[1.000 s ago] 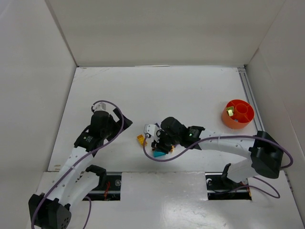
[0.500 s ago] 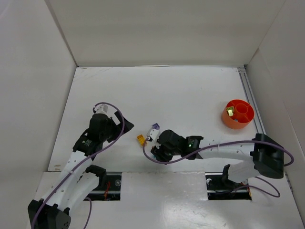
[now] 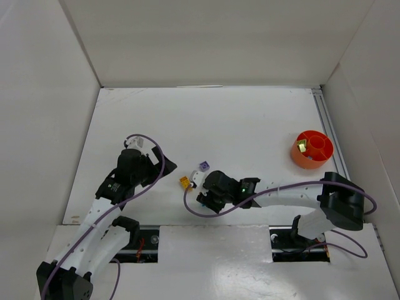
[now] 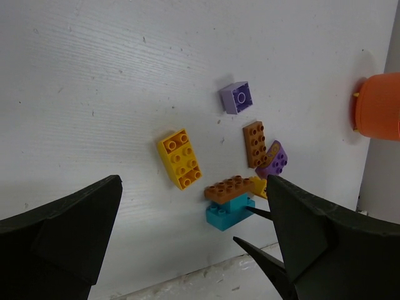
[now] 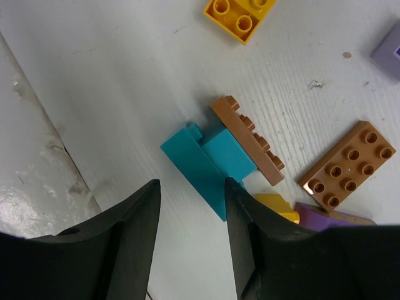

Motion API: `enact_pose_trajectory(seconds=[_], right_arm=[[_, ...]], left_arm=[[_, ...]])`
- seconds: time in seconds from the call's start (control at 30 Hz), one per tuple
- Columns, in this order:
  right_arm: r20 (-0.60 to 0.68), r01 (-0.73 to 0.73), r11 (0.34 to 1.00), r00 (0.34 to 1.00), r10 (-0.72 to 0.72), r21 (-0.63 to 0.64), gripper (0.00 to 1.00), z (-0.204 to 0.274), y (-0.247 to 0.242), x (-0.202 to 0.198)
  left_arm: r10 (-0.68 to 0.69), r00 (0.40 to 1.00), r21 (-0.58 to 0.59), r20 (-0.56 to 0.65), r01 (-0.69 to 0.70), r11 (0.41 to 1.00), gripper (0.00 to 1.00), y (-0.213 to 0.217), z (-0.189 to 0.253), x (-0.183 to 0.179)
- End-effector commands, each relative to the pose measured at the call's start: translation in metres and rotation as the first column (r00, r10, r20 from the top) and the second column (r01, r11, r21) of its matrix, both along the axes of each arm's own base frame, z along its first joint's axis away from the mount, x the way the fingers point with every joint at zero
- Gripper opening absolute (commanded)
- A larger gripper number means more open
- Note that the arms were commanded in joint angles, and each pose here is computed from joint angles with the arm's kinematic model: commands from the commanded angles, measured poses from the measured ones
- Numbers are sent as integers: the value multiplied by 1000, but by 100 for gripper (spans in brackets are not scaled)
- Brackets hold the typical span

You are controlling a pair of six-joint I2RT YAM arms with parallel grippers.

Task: Sort the legos into containers by color

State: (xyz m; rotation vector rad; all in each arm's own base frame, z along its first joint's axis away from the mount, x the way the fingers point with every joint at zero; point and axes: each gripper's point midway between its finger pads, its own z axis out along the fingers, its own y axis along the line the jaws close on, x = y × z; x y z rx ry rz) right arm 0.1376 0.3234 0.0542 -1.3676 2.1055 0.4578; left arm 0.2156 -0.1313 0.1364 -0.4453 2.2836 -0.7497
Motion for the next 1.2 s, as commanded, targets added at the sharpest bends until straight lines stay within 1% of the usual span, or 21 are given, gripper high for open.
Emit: enact_pose_trajectory(seconds=[0.0, 0.23, 0.4, 0.5, 0.57, 0.77, 0.83, 0.93, 1.0, 1.03, 1.17], right_arm=[[21, -48, 999, 999, 48, 11, 51, -2, 7, -1], [-7, -63, 997, 998, 62, -45, 49, -18, -7, -8], [26, -20, 1000, 999, 20, -24, 51, 1, -15, -3], [39, -19, 1000, 999, 19, 9, 51, 12, -17, -4], [36, -35, 999, 999, 35, -2, 52, 9, -21, -7], [55, -58, 998, 997, 57, 27, 52, 12, -17, -7], [54, -59, 998, 997, 59, -5, 52, 3, -20, -5], [78, -23, 998, 997, 28, -56, 52, -5, -22, 4], [74, -23, 998, 997, 28, -66, 52, -8, -20, 5], [73, -18, 996, 997, 24, -89, 53, -14, -22, 6], [72, -18, 996, 997, 24, -90, 53, -19, -14, 9]], left_arm=[[-24, 998, -12, 58, 25, 1000, 100, -5, 16, 5], [-30, 999, 0, 44, 30, 1000, 100, -5, 12, 6], [-30, 998, -2, 53, 30, 1000, 100, -5, 13, 7], [-30, 998, -2, 53, 30, 1000, 100, -5, 13, 7], [-30, 998, -5, 61, 30, 1000, 100, -6, 15, 9], [-30, 998, -2, 53, 30, 1000, 100, -5, 11, 8], [-30, 998, -2, 53, 30, 1000, 100, -5, 11, 8], [-30, 998, -2, 53, 30, 1000, 100, -5, 11, 8], [-30, 998, -2, 53, 30, 1000, 100, -5, 11, 8], [-30, 998, -2, 53, 30, 1000, 100, -5, 11, 8], [-30, 998, -5, 62, 30, 1000, 100, -5, 13, 7]])
